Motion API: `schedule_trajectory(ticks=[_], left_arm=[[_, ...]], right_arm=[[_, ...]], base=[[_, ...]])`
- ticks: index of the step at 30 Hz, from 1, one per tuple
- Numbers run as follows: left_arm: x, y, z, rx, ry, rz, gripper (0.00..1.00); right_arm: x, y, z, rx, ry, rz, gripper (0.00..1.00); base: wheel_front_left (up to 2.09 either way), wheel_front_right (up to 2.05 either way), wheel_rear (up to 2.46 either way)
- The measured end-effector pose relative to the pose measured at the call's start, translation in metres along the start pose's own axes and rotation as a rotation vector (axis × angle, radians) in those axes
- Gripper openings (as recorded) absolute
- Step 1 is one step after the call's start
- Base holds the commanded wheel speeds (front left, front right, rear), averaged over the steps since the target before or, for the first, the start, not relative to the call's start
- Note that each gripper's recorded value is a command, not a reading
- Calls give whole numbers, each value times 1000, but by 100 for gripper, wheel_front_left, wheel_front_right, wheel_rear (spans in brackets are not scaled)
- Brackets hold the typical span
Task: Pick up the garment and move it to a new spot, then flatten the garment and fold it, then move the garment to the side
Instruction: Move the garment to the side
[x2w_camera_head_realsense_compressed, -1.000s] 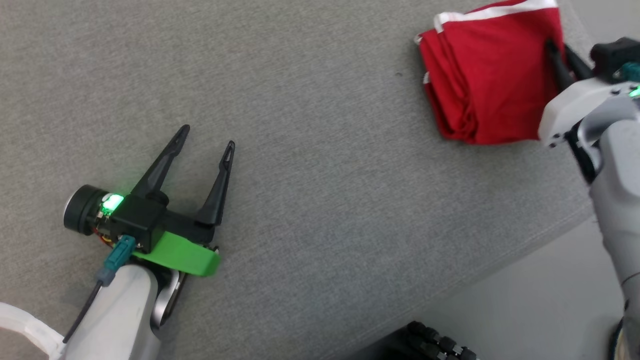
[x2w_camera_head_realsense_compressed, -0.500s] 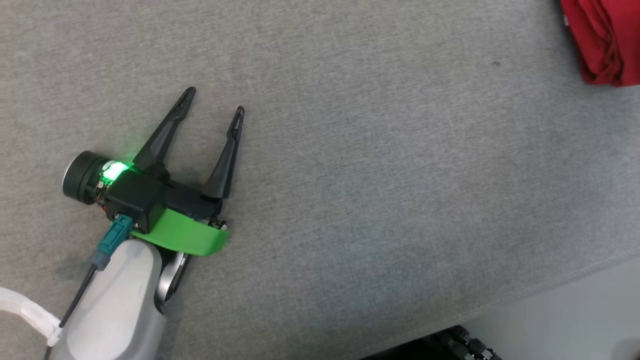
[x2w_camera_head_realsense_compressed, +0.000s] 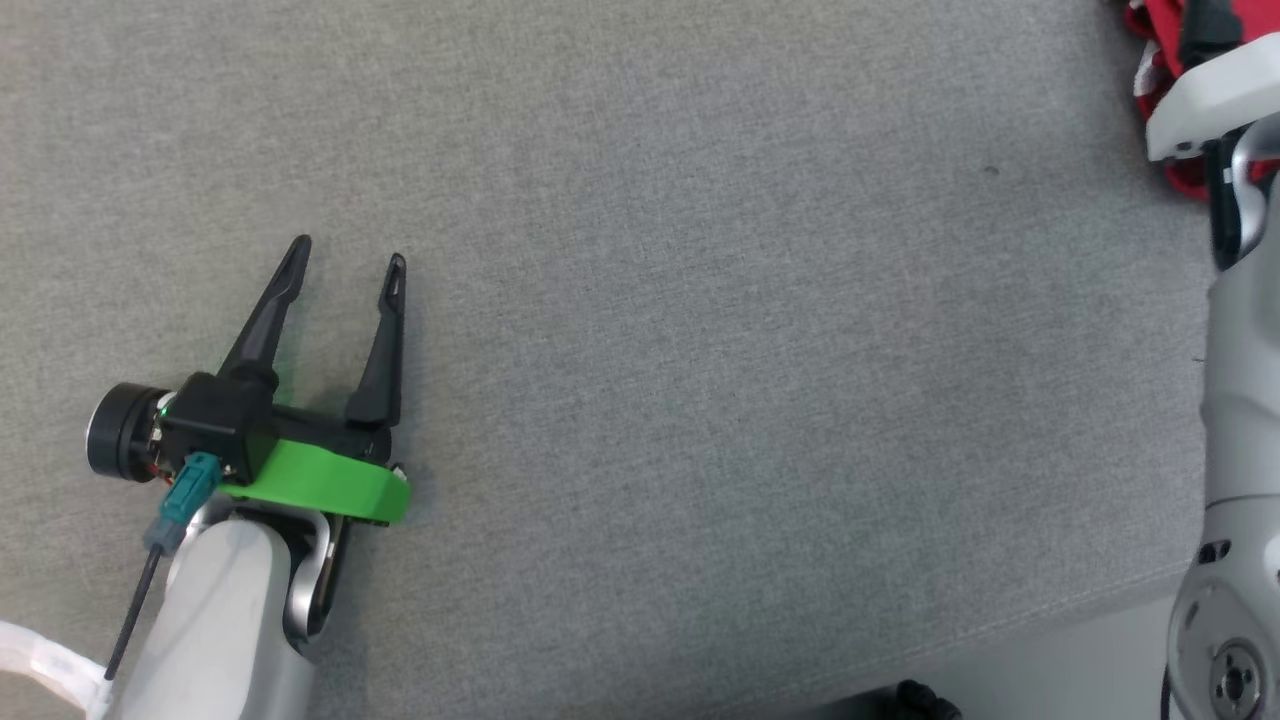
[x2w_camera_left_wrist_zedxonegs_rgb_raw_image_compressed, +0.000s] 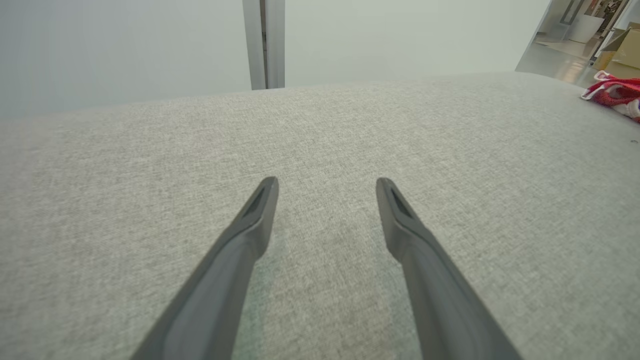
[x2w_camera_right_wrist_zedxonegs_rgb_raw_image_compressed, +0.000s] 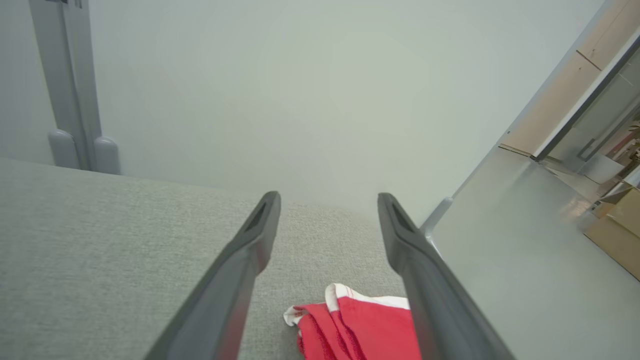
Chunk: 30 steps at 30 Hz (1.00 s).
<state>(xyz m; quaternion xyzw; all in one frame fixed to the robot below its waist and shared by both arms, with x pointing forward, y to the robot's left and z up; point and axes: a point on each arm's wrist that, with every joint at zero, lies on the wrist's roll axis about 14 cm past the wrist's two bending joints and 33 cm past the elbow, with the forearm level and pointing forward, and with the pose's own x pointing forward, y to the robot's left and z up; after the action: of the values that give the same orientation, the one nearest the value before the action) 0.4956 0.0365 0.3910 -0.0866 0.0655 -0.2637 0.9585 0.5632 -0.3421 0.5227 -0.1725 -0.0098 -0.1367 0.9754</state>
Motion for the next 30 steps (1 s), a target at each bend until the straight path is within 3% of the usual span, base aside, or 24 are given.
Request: schedule_trajectory(ticks=[3,9,23,30], left_arm=[[-6,7,15,6,-27,43,100],[-27,21,36,23,-58,128,100],[-101,42,55,46,-62,308,100],[-145,43,55,38,-59,389,100]], right_arm=[[-10,18,22,63,-63,38,100],[-43,49,31,194,-87,110,100],[-120,101,14,417,-6,234,100],[-162,121,12,468,24,308,100]], base=[[0,0,0],[0,0,0],[0,0,0],[0,0,0]])
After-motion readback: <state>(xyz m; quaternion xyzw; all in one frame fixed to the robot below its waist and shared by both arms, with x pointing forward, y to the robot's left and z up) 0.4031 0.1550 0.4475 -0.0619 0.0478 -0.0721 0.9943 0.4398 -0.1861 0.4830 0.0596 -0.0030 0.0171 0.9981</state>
